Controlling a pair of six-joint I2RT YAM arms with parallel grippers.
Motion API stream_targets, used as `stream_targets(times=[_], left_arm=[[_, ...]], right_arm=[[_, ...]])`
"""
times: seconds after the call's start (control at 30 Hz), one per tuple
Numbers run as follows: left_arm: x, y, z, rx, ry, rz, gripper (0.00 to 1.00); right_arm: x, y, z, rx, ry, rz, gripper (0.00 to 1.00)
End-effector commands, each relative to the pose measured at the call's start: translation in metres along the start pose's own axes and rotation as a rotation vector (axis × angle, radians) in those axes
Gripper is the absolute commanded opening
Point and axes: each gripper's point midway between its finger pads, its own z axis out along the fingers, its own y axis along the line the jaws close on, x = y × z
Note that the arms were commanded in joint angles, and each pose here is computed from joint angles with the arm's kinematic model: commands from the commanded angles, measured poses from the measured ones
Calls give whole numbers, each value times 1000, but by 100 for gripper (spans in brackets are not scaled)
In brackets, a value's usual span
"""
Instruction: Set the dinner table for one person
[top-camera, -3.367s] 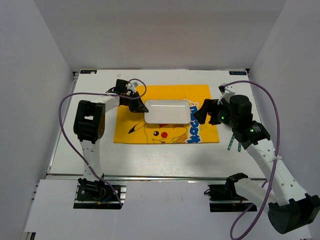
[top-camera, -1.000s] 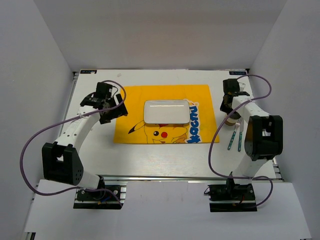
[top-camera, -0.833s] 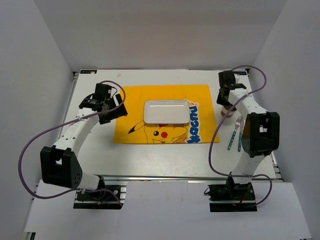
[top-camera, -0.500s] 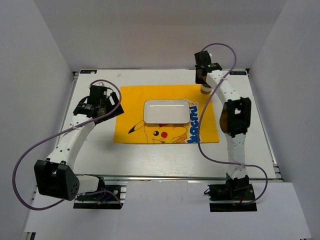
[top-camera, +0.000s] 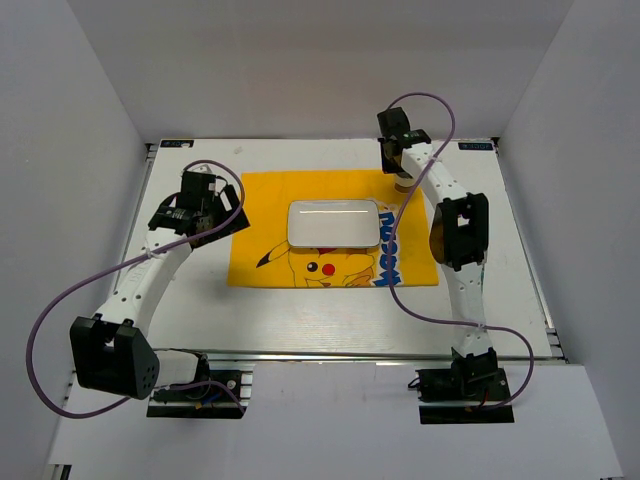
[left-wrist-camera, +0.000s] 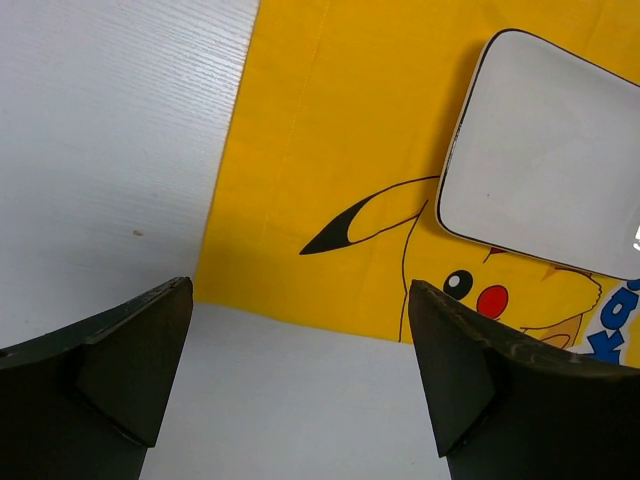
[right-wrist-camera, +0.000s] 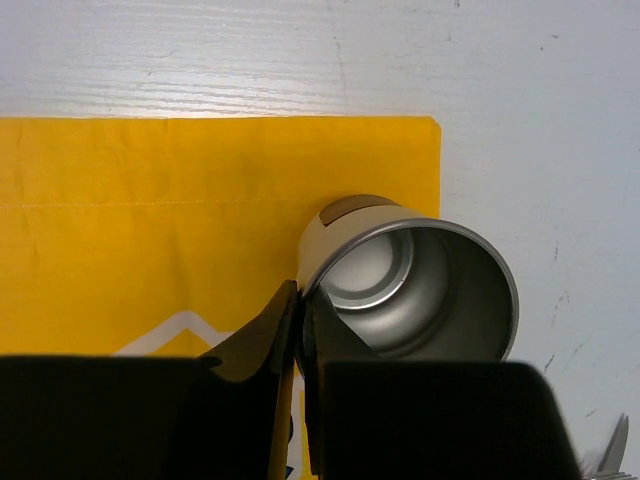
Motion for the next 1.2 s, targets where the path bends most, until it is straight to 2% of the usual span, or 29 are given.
stream_targets(times=[0.0,0.03,0.1,0.13,0.17,0.27,0.3,0.33,0.37,0.4,0.47,0.53,0.57,0.63,0.67,0.7,0.73,0.77,0.8,0.83,0.87,1.0,1.17], left_arm=[[-4,-6,-7,42,-25,11,98],[-3,-5,-7,42,-23,11,98],[-4,-6,-7,47,-25,12,98],[-3,-6,-7,46,-23,12,98],[-4,-6,-7,48,-25,11,98],[-1,-6,-5,46,-14,15,98],[-2,-6,-5,45,-15,15,98],[-2,-6,-5,43,-15,15,98],[-2,-5,-5,41,-15,13,98],[-2,-4,-5,35,-18,13,98],[-4,-2,-7,21,-26,4,98],[-8,4,-9,-16,-52,-19,98],[-8,8,-8,-40,-50,-27,98],[-10,16,-5,-97,-56,-57,98],[-10,17,-5,-109,-47,-58,98],[-9,17,-4,-114,-36,-56,98],[-7,19,0,-135,-21,-64,98],[-6,19,-3,-156,-11,-59,98],[-5,21,-3,-175,-2,-64,98],[-2,19,-4,-163,15,-68,98],[-1,23,-6,-165,25,-75,98],[16,35,-13,-175,9,-50,98],[33,44,-17,-126,-30,-50,98]], right_arm=[[-12,8,0,-31,-48,1,8],[-15,4,2,-34,-52,14,18],[-21,10,0,-63,-68,28,20],[-25,10,-2,-69,-79,35,34],[-29,11,-5,-74,-90,43,41],[-47,13,-19,-120,-140,71,49],[-56,13,-30,-133,-162,85,57],[-62,10,-37,-133,-178,94,61],[-65,10,-44,-135,-185,96,69],[-74,6,-62,-143,-214,108,87],[-91,-5,-99,-157,-277,136,89],[-76,-13,-106,-157,-255,149,89],[-82,-24,-133,-162,-298,170,89],[-51,-25,-130,-196,-238,185,89],[-50,-28,-157,-274,-269,191,89],[-46,-29,-162,-297,-293,190,89],[-6,-32,-147,-288,-219,197,89],[-3,-48,-167,-272,-262,226,89],[9,-52,-168,-267,-255,241,89],[40,-54,-159,-259,-205,255,89],[45,-65,-174,-264,-231,274,89],[93,-89,-184,-245,-215,343,89],[158,-131,-180,-69,-105,473,89]])
